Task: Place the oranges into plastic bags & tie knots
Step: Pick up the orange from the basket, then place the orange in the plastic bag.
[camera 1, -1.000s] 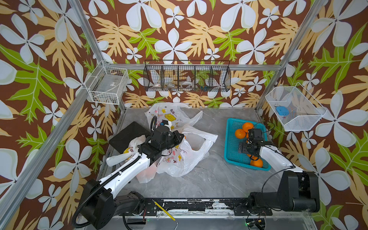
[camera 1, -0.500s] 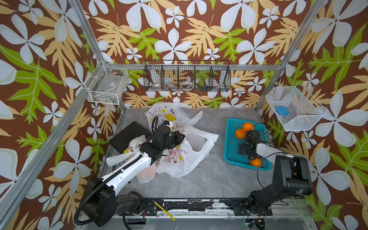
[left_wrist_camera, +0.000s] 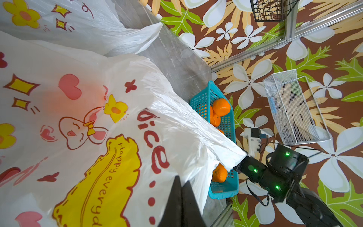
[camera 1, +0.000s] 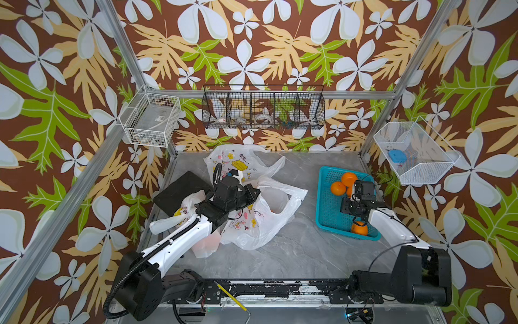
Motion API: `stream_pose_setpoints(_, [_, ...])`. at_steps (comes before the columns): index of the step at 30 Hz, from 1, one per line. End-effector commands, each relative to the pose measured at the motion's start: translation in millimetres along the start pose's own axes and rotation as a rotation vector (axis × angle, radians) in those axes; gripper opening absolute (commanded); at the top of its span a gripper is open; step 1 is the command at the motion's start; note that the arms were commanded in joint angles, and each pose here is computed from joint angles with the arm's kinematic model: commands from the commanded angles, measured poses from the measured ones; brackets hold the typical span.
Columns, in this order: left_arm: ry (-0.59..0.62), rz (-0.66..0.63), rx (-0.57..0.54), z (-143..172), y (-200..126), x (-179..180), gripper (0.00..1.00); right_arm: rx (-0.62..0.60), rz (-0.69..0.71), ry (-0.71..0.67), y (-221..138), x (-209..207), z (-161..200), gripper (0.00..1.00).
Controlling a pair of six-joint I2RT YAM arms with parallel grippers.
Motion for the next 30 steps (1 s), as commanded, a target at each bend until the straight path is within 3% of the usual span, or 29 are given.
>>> stream_pose_setpoints(1, [0.020, 0.021, -0.014, -4, -3, -6, 0.00, -0.005, -0.267, 0.013, -38, 49, 1, 0.52])
stream_pose_setpoints(7, [0.034, 0.031, -0.009, -3, -4, -8, 0.00, -0.163, -0.623, -0.096, -141, 158, -15, 0.52])
stream_pose_setpoints(12, [0.036, 0.044, 0.000, -1, -4, -11, 0.00, -0.165, -0.814, -0.211, -176, 240, 5, 0.52])
stream_pose_setpoints(15, [0.038, 0.051, 0.006, 0, -4, -11, 0.00, -0.135, -0.863, -0.273, -175, 281, 22, 0.52])
stream_pose_setpoints(24, [0.052, 0.062, 0.008, 2, -11, -13, 0.00, -0.129, -0.756, -0.317, -105, 327, 21, 0.54])
stream_pose_setpoints(30, [0.045, 0.052, -0.006, 1, -14, -11, 0.00, -0.016, -0.817, -0.347, -86, 348, 43, 0.72])
Point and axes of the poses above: each gripper's point midway between its finger pads, its own y axis out along the fingers, its own x axis along the line the jaws close on, z = x × y, the point moved 1 cm from there along -y, back along the fingers, and after that the axes turned 1 degree about y, right-handed, at the moved point
